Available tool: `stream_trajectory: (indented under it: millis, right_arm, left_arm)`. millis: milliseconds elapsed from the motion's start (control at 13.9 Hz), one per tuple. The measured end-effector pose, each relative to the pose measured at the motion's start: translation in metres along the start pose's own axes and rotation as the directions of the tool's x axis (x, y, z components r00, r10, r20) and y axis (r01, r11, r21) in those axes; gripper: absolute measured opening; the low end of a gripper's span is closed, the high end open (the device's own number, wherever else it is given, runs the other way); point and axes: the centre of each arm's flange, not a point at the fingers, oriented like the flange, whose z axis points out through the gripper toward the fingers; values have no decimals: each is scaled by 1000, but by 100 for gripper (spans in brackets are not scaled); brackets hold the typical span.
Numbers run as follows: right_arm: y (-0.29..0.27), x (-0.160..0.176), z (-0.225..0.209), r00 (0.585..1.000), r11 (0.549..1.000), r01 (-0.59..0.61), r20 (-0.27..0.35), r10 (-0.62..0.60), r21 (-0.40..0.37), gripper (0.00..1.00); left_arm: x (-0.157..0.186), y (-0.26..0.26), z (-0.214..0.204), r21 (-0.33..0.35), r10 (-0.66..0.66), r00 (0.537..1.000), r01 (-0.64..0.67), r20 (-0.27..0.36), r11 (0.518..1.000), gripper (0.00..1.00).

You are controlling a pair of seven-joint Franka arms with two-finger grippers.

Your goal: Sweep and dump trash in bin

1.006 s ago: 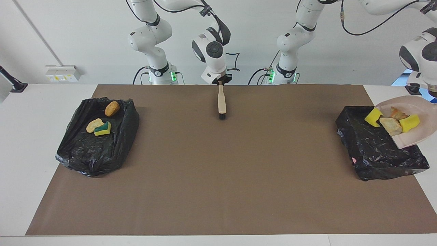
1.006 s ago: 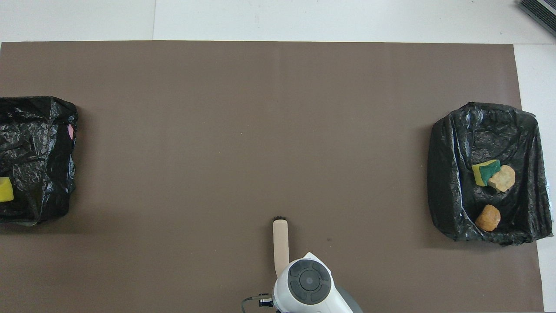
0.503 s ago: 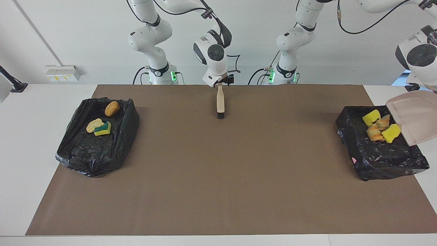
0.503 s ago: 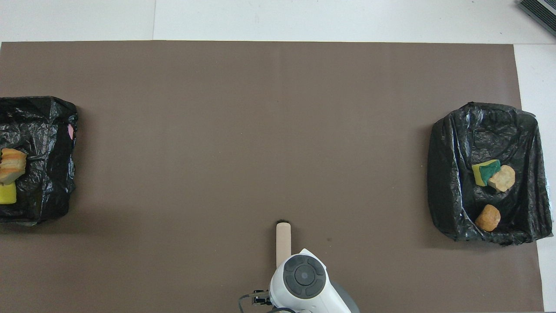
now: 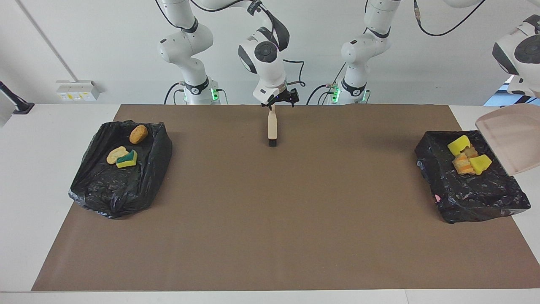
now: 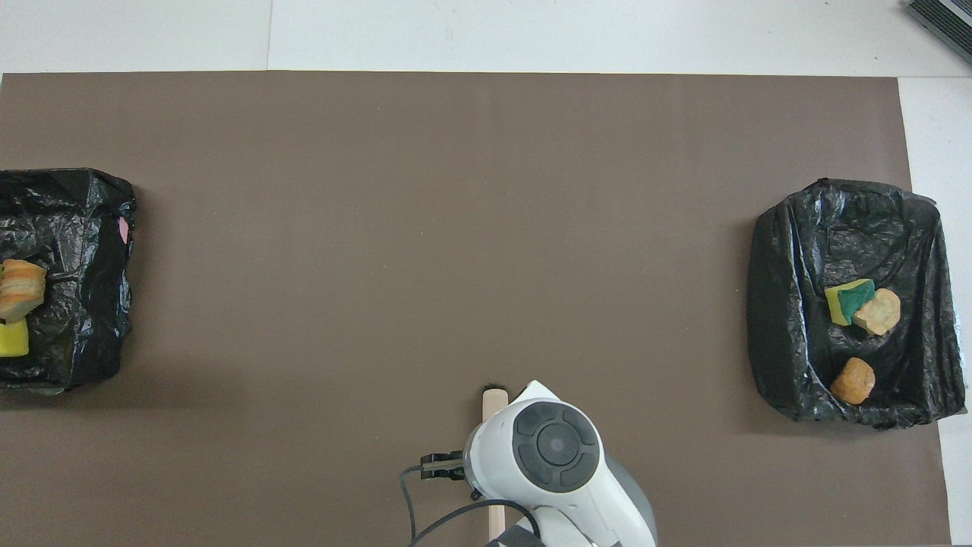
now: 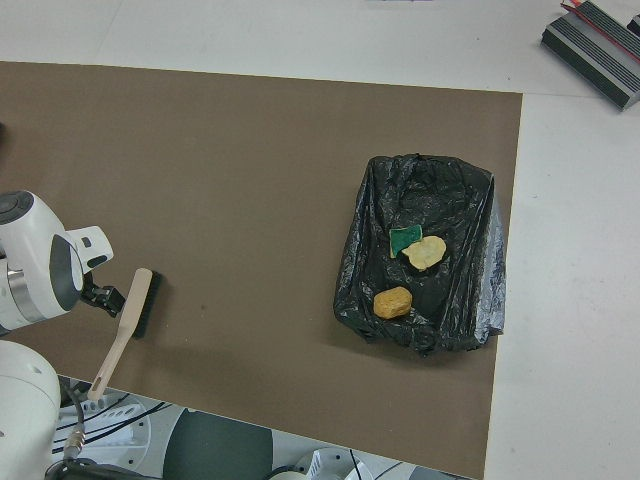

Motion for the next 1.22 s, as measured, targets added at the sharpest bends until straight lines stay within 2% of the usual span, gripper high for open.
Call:
stream_trajectory:
  millis: [144, 287, 431, 575, 718, 862, 1077, 1221]
  right_arm:
    - [19, 30, -33, 997, 1000, -25, -75, 25, -5, 100]
    - [46, 58, -62, 987, 998, -40, -155, 32, -55, 100]
    - [73, 81, -90, 974, 992, -61, -226, 34, -112, 100]
    - [105, 104, -124, 962, 989, -80, -270, 45, -121, 100]
    - [152, 125, -166, 958, 988, -88, -281, 50, -124, 100]
    - [202, 135, -207, 961, 987, -95, -272, 57, -128, 100]
    - [270, 131, -275, 965, 982, -108, -254, 67, -154, 100]
    - [298, 118, -316, 969, 981, -91, -242, 47, -172, 100]
  left_arm:
    - [32, -14, -9, -3, -53, 993, 53, -105, 999, 33]
    - [76, -28, -22, -43, -155, 967, 149, -204, 988, 33]
    - [130, -39, -38, -131, -311, 912, 286, -266, 949, 33]
    - [193, -48, -63, -249, -485, 828, 425, -281, 870, 33]
    - [240, -51, -90, -359, -622, 730, 520, -283, 775, 33]
    - [271, -51, -112, -472, -752, 606, 600, -258, 646, 33]
    - [335, -47, -168, -601, -900, 407, 685, -153, 412, 33]
    - [383, -46, -215, -664, -954, 291, 699, -74, 265, 33]
